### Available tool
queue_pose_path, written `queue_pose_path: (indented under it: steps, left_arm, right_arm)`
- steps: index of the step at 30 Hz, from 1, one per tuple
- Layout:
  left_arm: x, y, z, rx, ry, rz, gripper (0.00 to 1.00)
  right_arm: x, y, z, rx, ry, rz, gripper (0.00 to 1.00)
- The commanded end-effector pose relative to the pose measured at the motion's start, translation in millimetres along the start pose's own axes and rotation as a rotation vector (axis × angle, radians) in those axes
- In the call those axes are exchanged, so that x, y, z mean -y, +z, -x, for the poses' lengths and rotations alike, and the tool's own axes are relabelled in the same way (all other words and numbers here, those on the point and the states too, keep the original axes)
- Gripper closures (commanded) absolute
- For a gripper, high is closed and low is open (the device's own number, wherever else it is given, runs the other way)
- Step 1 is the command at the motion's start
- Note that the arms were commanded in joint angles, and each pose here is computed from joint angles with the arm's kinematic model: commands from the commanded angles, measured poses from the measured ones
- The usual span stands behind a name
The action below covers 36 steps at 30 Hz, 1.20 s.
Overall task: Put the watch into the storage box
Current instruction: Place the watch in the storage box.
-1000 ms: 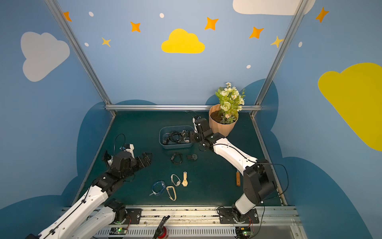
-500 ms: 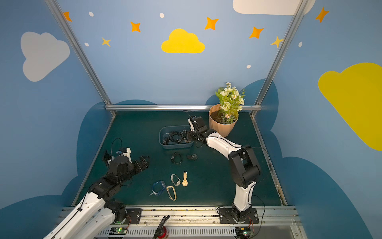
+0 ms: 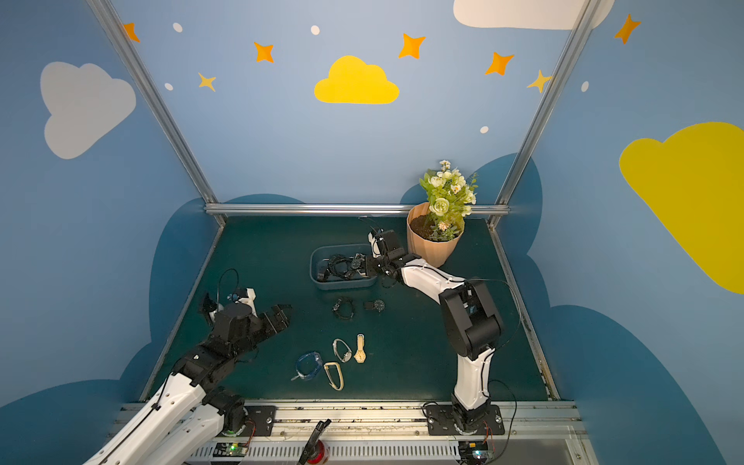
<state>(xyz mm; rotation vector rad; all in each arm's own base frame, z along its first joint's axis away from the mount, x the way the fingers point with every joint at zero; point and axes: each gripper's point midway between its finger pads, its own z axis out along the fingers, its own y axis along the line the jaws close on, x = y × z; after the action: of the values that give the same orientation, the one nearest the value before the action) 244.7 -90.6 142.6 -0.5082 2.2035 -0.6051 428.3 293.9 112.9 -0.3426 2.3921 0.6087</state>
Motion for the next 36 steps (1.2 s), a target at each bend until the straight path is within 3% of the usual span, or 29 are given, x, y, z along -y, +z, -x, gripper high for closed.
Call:
queue_pose_path:
  steps: [1, 4, 11, 16, 22, 26, 36]
  left_arm:
    - [-6.3, 1.5, -2.9, -0.007, 0.002, 0.023, 0.00]
    - [-8.3, 2.0, -3.3, -0.011, -0.002, 0.034, 0.00]
    - [-15.0, 1.6, -14.0, -0.065, -0.019, 0.065, 0.00]
    - [-23.5, -0.9, -31.9, -0.133, -0.050, 0.081, 0.00]
    - [-31.9, 0.1, -63.2, -0.245, -0.141, 0.073, 0.03]
    - [-37.1, -1.1, -81.3, -0.308, -0.187, 0.071, 0.12]
    - [-46.4, -7.4, -110.9, -0.383, -0.156, 0.101, 0.29]
  right_arm:
    - [0.4, -4.5, 3.6, 0.012, 0.017, 0.011, 0.55]
    - [-2.6, -20.5, 16.1, 0.050, 0.015, 0.016, 0.43]
    - [-16.6, -67.8, 40.1, 0.157, 0.007, 0.046, 0.28]
    - [-20.9, -94.8, 36.2, 0.206, 0.013, 0.064, 0.18]
    - [-19.6, -117.0, 21.8, 0.225, 0.024, 0.059, 0.16]
    - [-16.1, -122.5, 11.0, 0.217, 0.029, 0.045, 0.16]
    - [-12.0, -119.1, 2.0, 0.205, 0.054, 0.036, 0.16]
